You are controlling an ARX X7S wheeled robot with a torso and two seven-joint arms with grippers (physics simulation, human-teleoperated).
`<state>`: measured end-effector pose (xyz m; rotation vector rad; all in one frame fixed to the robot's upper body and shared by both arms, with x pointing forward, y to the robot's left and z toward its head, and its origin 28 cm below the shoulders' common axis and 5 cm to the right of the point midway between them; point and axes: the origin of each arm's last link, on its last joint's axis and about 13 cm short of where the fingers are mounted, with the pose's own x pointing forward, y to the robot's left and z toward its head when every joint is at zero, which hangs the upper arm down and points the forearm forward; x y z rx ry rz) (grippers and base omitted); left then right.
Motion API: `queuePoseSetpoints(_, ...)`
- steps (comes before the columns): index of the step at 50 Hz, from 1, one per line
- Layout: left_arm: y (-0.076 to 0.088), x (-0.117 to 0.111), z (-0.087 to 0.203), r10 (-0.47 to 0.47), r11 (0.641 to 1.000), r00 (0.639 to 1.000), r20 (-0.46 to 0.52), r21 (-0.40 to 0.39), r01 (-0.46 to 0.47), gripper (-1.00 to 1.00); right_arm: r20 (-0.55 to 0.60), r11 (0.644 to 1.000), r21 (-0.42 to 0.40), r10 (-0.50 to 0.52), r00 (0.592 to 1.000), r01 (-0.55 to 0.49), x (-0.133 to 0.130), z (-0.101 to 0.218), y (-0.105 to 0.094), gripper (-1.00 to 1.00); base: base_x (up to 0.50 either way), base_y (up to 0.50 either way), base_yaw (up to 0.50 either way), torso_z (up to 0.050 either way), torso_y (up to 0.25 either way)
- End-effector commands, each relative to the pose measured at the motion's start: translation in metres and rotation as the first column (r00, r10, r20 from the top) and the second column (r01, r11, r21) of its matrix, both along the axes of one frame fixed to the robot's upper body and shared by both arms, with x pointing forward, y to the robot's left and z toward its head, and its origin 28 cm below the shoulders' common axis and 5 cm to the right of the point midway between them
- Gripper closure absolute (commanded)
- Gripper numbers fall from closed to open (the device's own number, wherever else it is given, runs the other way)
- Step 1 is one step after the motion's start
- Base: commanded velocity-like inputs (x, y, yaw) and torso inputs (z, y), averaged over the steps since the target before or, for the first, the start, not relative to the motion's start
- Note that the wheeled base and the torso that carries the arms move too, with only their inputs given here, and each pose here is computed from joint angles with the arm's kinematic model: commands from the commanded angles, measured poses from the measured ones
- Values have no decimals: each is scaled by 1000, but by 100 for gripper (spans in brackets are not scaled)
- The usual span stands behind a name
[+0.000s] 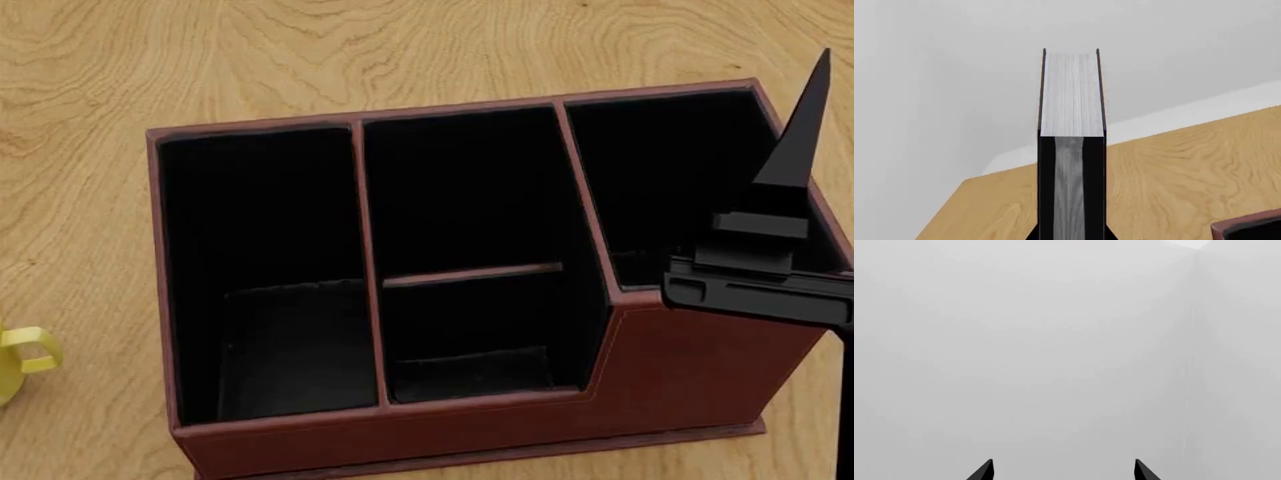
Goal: Pick up the book and place it in the back compartment of the caddy.
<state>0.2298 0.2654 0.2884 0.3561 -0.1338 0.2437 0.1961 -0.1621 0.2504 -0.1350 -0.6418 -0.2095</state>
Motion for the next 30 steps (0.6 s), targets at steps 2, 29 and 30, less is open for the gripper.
queuePoseSetpoints(2, 4, -2, 8, -151, 988, 989, 10, 36, 150, 100, -1, 1000, -3, -2, 1000, 2, 0, 1, 0, -100, 0, 0, 0, 0, 0)
queuePoseSetpoints(29, 1, -7, 21, -318, 937, 948, -25, 142, 318, 100, 2, 1000, -5, -7, 1000, 7, -1, 3, -1, -100, 0, 0, 0, 0, 2)
queuePoseSetpoints(30, 1, -8, 22, -328, 932, 944, -29, 152, 328, 100, 2, 1000, -4, -7, 1000, 7, -1, 3, -1, -100, 0, 0, 0, 0, 0)
